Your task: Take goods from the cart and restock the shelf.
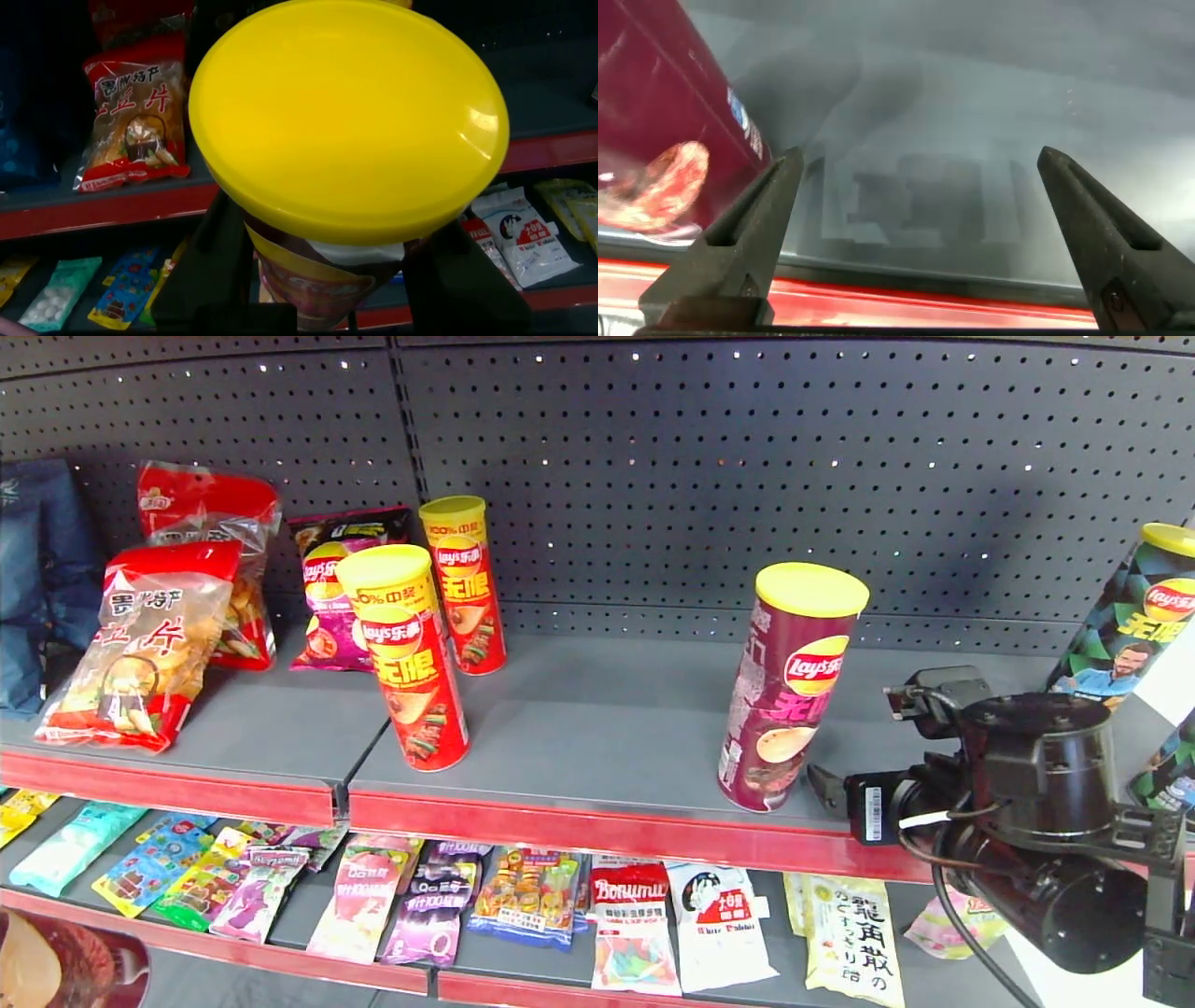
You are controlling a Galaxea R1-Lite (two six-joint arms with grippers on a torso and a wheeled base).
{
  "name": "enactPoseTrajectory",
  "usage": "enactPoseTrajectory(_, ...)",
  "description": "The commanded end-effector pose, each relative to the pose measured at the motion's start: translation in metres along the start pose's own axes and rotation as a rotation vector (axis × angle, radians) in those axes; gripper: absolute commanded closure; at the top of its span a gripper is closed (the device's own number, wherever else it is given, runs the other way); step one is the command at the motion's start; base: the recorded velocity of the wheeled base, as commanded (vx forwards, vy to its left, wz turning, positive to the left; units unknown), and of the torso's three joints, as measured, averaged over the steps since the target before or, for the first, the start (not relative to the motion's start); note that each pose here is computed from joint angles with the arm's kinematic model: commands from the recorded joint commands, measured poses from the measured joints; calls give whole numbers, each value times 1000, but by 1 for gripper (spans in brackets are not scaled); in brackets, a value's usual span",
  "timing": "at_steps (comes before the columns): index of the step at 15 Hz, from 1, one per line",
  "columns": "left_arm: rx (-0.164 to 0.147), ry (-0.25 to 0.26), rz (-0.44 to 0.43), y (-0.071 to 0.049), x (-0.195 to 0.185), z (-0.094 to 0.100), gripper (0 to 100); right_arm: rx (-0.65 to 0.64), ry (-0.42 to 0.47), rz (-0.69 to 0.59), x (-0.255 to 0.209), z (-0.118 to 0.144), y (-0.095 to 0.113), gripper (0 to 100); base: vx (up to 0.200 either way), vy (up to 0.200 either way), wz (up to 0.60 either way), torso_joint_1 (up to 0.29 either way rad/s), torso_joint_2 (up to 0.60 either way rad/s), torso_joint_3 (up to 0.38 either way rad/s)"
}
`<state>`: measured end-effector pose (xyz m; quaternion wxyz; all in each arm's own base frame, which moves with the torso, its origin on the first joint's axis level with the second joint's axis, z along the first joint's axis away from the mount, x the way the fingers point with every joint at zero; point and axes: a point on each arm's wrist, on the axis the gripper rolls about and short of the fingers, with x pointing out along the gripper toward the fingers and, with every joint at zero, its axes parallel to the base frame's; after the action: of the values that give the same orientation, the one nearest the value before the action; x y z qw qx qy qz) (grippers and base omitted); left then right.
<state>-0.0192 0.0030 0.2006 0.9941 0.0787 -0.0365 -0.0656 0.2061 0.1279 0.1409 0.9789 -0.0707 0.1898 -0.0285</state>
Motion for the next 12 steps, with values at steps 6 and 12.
enactPoseTrajectory(6, 0, 1, 0, 0, 0, 0, 100, -10, 22, 38, 4, -4, 3, 0, 0, 0, 0, 0, 0, 0)
enactPoseTrajectory(12, 0, 0, 0, 0, 0, 1, 100, -9, 16, 58, 2, -3, 4, 0, 0, 0, 0, 0, 0, 0)
